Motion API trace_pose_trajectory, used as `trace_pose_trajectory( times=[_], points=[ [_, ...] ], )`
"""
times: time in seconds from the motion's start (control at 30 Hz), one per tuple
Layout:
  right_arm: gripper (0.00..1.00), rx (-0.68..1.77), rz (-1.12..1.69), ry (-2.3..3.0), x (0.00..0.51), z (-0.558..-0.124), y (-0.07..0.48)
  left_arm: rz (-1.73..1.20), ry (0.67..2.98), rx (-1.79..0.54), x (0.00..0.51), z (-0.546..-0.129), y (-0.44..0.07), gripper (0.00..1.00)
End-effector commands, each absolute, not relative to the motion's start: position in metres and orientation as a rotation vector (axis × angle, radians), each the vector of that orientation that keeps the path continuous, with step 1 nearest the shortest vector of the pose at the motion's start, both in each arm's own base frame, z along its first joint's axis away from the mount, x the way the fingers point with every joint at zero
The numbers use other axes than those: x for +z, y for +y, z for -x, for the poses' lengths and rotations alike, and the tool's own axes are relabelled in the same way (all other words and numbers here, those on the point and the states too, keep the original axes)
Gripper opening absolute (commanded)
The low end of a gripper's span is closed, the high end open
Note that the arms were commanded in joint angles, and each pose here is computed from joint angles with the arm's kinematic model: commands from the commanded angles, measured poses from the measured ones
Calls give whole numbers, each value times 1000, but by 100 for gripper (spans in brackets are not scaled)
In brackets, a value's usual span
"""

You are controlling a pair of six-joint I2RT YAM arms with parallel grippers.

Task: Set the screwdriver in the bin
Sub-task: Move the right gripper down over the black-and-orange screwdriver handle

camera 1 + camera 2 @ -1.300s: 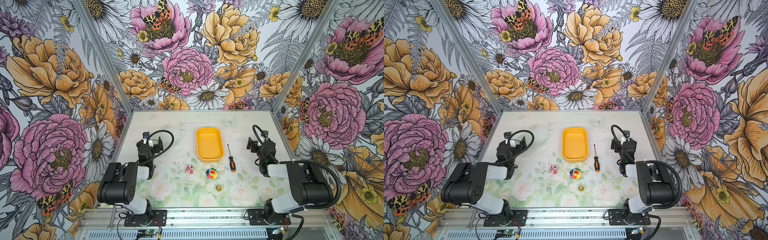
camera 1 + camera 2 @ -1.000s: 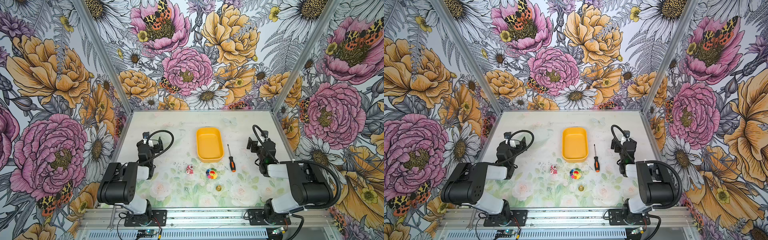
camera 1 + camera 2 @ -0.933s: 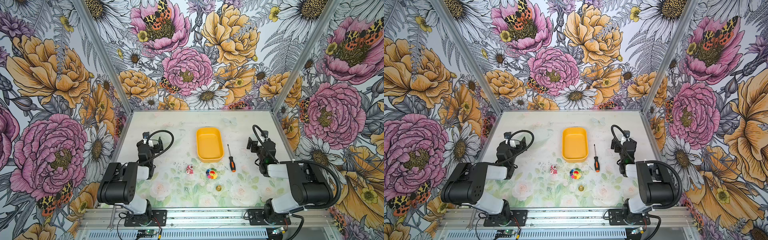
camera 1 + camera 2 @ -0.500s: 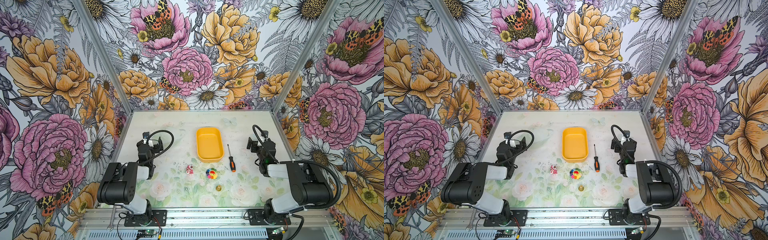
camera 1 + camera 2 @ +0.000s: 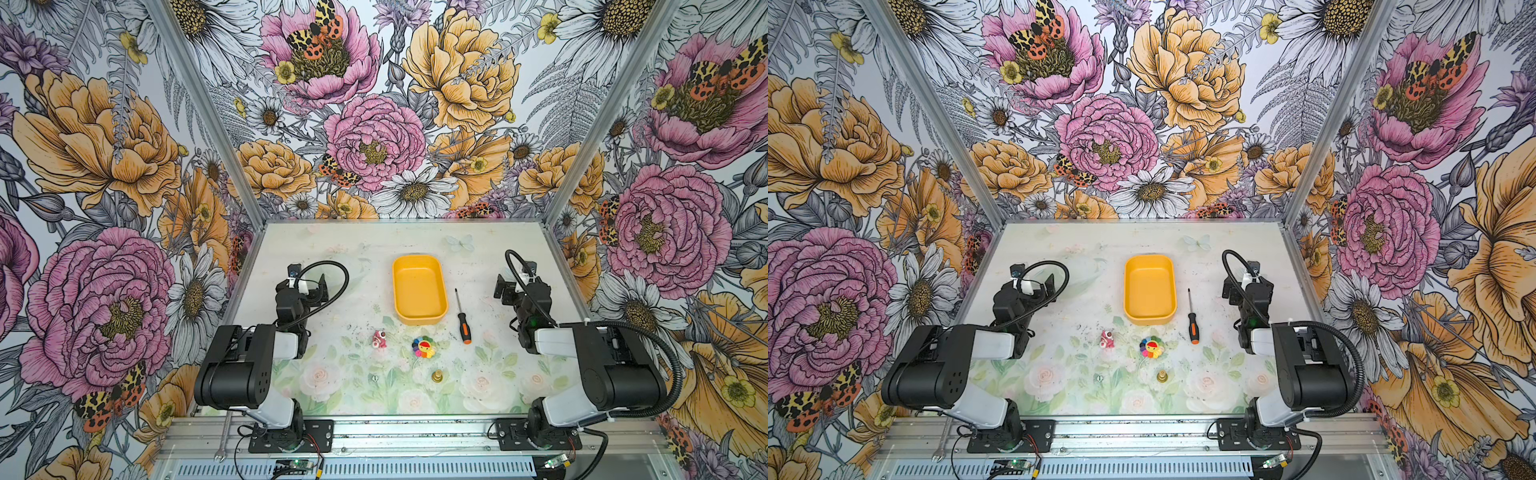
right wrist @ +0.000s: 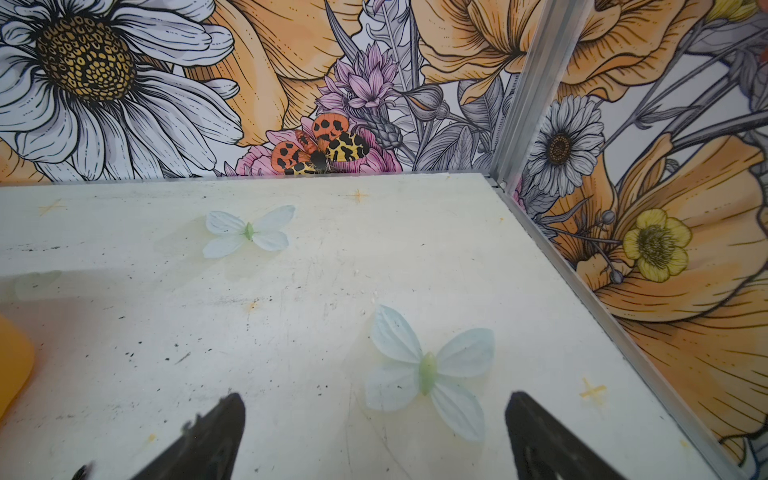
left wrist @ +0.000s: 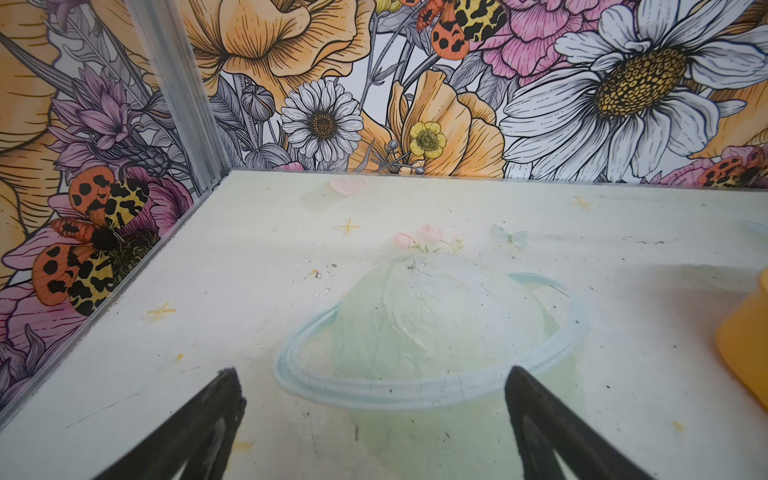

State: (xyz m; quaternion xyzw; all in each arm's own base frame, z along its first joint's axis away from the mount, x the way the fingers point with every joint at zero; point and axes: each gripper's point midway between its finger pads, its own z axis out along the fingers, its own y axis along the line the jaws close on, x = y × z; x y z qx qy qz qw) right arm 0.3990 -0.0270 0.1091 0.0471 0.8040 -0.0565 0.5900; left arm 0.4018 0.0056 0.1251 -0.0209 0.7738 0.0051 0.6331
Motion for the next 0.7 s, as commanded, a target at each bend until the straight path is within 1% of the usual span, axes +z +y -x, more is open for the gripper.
trace_pose_trajectory(
  times=[0.0, 0.07, 0.13, 0.27, 0.33, 0.43, 0.5, 0.67],
  points=[
    [98, -170, -164, 1827, 131, -394, -35, 7, 1705, -2, 153, -395, -1, 99],
    [97, -163, -199, 1866, 142, -389, -37, -21, 1689, -4, 173, -388, -6, 99],
    [96, -124, -254, 1926, 155, -383, -36, -26, 1699, -59, 196, -381, -16, 99],
    [95, 151, -225, 2025, 177, -369, 1, 26, 1671, -223, 242, -361, -40, 99],
    [95, 285, -226, 2067, 176, -359, 21, 60, 1676, -273, 250, -354, -51, 99],
    [95, 419, -262, 2104, 164, -341, 40, 95, 1710, -373, 242, -346, -73, 99],
    [95, 471, -293, 2140, 147, -329, 49, 99, 1763, -440, 224, -344, -91, 99],
    [92, 529, -294, 2259, 106, -304, 74, 88, 1915, -520, 174, -346, -123, 99]
  ],
)
